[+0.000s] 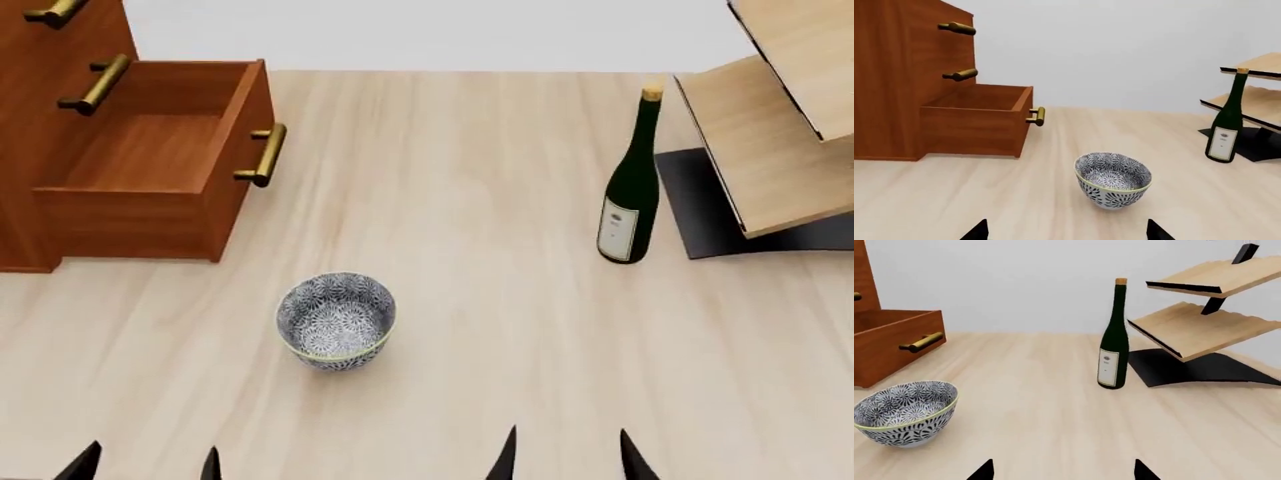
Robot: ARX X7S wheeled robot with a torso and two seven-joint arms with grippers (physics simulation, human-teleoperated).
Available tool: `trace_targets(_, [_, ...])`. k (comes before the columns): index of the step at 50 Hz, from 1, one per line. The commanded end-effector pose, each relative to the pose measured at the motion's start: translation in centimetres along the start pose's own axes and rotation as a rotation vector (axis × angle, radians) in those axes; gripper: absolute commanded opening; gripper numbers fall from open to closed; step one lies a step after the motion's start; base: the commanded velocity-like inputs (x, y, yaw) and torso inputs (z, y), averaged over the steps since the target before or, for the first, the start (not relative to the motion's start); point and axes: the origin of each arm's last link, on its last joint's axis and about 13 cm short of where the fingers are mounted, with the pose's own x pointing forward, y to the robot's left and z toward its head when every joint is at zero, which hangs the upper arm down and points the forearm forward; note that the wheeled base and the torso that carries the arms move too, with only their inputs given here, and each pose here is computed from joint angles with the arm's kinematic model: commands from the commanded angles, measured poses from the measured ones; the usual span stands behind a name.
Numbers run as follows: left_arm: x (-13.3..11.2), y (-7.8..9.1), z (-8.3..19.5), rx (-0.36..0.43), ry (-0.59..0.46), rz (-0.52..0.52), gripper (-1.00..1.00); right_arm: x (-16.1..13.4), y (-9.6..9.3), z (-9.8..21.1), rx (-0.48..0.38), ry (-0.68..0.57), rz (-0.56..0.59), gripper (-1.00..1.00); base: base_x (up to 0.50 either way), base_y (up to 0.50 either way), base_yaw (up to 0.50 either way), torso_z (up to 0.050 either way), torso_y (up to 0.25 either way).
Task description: Put the wine bottle in the bottom drawer of the cabinet.
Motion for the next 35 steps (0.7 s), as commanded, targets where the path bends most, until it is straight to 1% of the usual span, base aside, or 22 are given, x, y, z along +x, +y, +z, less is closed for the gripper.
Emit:
trace_targets(1, [-0.4, -0.5, 3.0, 0.007, -0.006, -0.02, 1.0, 0.5, -0.4, 1.6, -0.017, -0.023, -0.019, 1.0, 0.0, 0.0, 0.0, 0.05, 0.0])
trace_targets(5, [-0.5, -0.8, 5.5, 0.022, -0.015, -0.027, 1.0, 0.5, -0.6, 2.9, -0.019, -0.028, -0.017, 1.0, 0.0, 0.0, 0.0, 0.05, 0.0])
trace_targets(6, [-0.6, -0.9, 6.6, 0.014, -0.016, -0.043, 1.0, 0.4, -0.6, 3.4, -0.031, -0.038, -0.015, 1.0, 0.0, 0.0, 0.0, 0.05, 0.0])
trace_targets(10, [-0.6, -1.0, 9.7, 0.021, -0.046, -0.036, 1.0, 0.1, -0.7, 5.0, -0.032, -0.047, -0.003, 1.0, 0.0, 0.0, 0.0, 0.05, 0.0])
trace_targets(12, [-0.7, -1.0, 11.7, 0.004, -0.056, -0.03, 1.0, 0.1, -0.8, 5.9, -0.045, -0.063, -0.009, 1.0, 0.0, 0.0, 0.0, 0.05, 0.0])
trace_targets(15, [-1.1, -1.4, 14.5, 0.026, -0.097, -0.043, 1.0, 0.1, -1.0, 7.1, -0.03, -0.067, -0.002, 1.0, 0.0, 0.0, 0.0, 0.05, 0.0])
trace_targets(16, [-1.1, -1.5, 15.0, 0.025, -0.093, -0.045, 1.0, 0.0, -1.1, 7.5, -0.046, -0.077, -0.006, 1.0, 0.0, 0.0, 0.0, 0.05, 0.0])
trace_targets(19, [-1.5, -1.8, 17.9, 0.016, -0.119, -0.05, 1.0, -0.3, -1.0, 8.9, -0.058, -0.093, -0.009, 1.0, 0.0, 0.0, 0.0, 0.05, 0.0])
trace_targets(21, [-1.7, -2.1, 19.2, 0.035, -0.14, -0.065, 1.0, -0.4, -0.9, 9.6, -0.061, -0.103, -0.004, 1.0, 0.0, 0.0, 0.0, 0.05, 0.0])
trace_targets(22, [-1.7, -2.1, 20.0, 0.027, -0.138, -0.046, 1.0, -0.4, -0.9, 10.1, -0.071, -0.109, -0.01, 1.0, 0.0, 0.0, 0.0, 0.05, 0.0])
trace_targets(23, [-1.9, -2.3, 20.4, 0.02, -0.135, -0.067, 1.0, -0.4, -0.9, 10.2, -0.073, -0.11, -0.011, 1.0, 0.0, 0.0, 0.0, 0.05, 0.0])
trace_targets(24, [-1.9, -2.3, 21.2, 0.012, -0.148, -0.065, 1.0, -0.4, -1.0, 10.7, -0.066, -0.109, -0.009, 1.0, 0.0, 0.0, 0.0, 0.05, 0.0])
trace_targets(25, [-1.9, -2.4, 21.7, 0.026, -0.154, -0.057, 1.0, -0.3, -1.0, 11.0, -0.068, -0.108, -0.01, 1.0, 0.0, 0.0, 0.0, 0.05, 0.0])
trace_targets(27, [-1.9, -2.6, 22.4, 0.021, -0.145, -0.073, 1.0, -0.3, -1.1, 11.6, -0.061, -0.106, -0.005, 1.0, 0.0, 0.0, 0.0, 0.05, 0.0])
trace_targets(28, [-1.9, -2.7, 22.8, 0.042, -0.15, -0.066, 1.0, -0.4, -1.1, 12.0, -0.059, -0.105, -0.004, 1.0, 0.0, 0.0, 0.0, 0.05, 0.0])
trace_targets(29, [-1.8, -2.8, 23.1, 0.044, -0.15, -0.066, 1.0, -0.4, -1.1, 12.3, -0.056, -0.106, -0.003, 1.0, 0.0, 0.0, 0.0, 0.05, 0.0])
trace_targets(35, [-1.3, -2.9, 24.8, 0.033, -0.133, -0.059, 1.0, -0.4, -1.3, 14.6, -0.057, -0.12, 0.002, 1.0, 0.0, 0.0, 0.0, 0.05, 0.0])
